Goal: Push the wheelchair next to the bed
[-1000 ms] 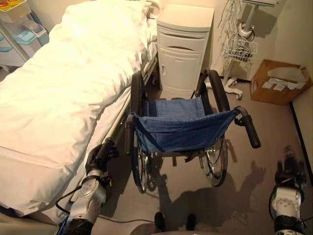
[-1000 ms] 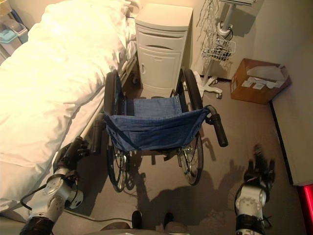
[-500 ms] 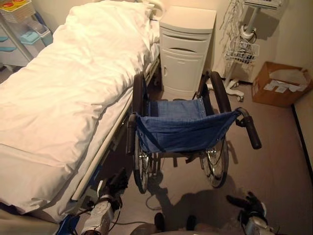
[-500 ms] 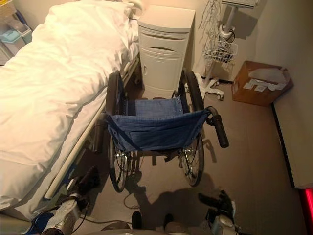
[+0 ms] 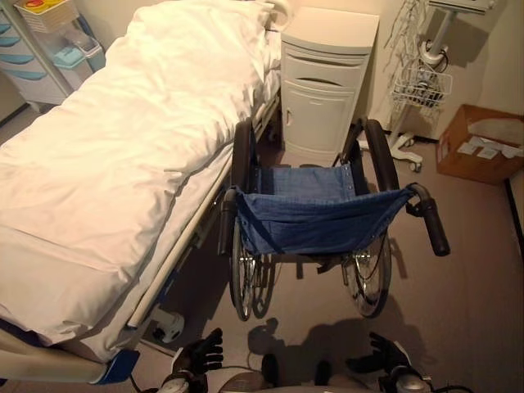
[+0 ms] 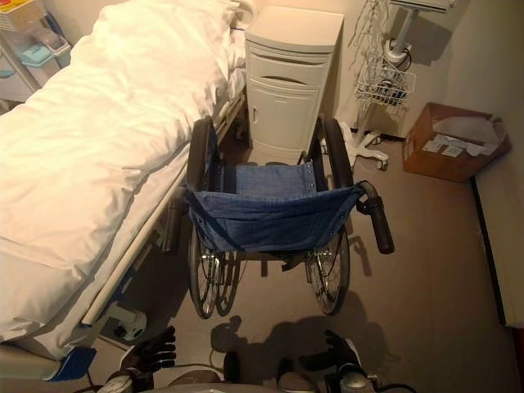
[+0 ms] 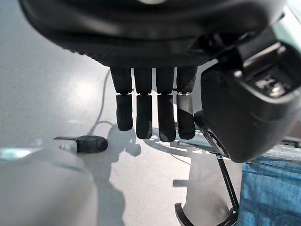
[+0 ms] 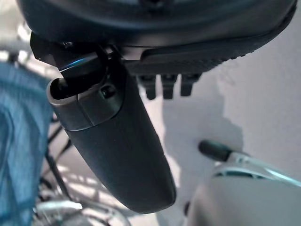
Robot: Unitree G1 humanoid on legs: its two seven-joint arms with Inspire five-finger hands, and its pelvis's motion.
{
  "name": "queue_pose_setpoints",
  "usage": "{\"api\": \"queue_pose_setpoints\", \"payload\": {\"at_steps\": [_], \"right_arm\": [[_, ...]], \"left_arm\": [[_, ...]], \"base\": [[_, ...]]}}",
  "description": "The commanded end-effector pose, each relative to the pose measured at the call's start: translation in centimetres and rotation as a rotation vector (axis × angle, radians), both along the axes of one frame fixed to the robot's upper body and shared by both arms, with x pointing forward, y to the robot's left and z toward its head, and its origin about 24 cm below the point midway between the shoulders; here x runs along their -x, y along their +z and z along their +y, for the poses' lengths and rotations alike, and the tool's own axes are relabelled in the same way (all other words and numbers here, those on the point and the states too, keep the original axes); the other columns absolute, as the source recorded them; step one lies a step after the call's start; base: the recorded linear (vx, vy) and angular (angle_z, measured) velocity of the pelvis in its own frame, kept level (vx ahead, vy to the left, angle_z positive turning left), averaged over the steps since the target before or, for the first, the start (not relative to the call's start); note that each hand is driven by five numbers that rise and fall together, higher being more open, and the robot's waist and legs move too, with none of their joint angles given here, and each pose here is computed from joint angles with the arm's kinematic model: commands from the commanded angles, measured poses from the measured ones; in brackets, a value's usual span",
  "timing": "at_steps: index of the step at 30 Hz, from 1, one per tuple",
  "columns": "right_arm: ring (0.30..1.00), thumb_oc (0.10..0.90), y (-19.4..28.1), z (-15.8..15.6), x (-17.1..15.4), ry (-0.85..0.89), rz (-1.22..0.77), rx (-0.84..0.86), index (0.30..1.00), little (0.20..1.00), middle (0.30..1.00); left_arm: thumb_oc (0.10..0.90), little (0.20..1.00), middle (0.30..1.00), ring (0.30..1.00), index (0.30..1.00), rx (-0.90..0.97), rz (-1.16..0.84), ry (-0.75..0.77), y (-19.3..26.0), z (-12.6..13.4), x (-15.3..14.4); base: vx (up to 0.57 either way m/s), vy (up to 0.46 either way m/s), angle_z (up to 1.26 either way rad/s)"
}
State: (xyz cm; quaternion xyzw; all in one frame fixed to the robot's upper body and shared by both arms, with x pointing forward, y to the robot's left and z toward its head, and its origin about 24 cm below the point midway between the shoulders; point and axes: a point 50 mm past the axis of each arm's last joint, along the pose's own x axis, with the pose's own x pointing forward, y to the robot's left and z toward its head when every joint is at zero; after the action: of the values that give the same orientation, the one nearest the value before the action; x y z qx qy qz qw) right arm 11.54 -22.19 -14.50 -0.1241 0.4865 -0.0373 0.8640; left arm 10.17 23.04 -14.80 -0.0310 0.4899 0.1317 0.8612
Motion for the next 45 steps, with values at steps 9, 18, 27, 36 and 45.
{"api": "queue_pose_setpoints", "payload": {"at_steps": [9, 18, 27, 36, 45], "right_arm": [[0.9, 0.8, 0.3, 0.4, -1.8, 0.109, 0.018, -0.028, 0.9, 0.9, 0.9], [0.9, 0.8, -0.1, 0.4, -1.4, 0.08, 0.065, -0.073, 0.9, 0.9, 0.9], [0.9, 0.8, -1.1, 1.1, 0.6, -0.184, 0.162, -0.336, 0.9, 0.9, 0.9], [0.9, 0.8, -1.3, 1.3, 0.8, -0.238, 0.174, -0.373, 0.9, 0.9, 0.9], [0.9, 0.8, -1.3, 1.4, 0.9, -0.237, 0.178, -0.374, 0.9, 0.9, 0.9]], "left_arm": [[0.8, 0.9, 0.9, 0.9, 0.9, 0.009, 0.004, -0.12, 0.0, -1.0, -2.1], [0.8, 0.9, 0.9, 0.9, 0.9, 0.043, 0.017, -0.157, -0.2, -1.3, -1.8], [0.8, 0.9, 0.9, 0.9, 0.9, 0.025, 0.005, -0.207, 0.0, -1.4, -2.0], [0.8, 0.9, 0.9, 0.9, 0.9, -0.039, -0.006, -0.168, 0.0, -1.1, -2.1], [0.8, 0.9, 0.9, 0.9, 0.9, -0.346, -0.17, -0.207, 1.9, 0.2, -4.4]], "base": [[-0.01, 0.003, 0.08], [0.0, 0.002, 0.04], [0.0, 0.0, 0.0], [0.0, 0.0, 0.0], [0.0, 0.0, 0.0]]}}
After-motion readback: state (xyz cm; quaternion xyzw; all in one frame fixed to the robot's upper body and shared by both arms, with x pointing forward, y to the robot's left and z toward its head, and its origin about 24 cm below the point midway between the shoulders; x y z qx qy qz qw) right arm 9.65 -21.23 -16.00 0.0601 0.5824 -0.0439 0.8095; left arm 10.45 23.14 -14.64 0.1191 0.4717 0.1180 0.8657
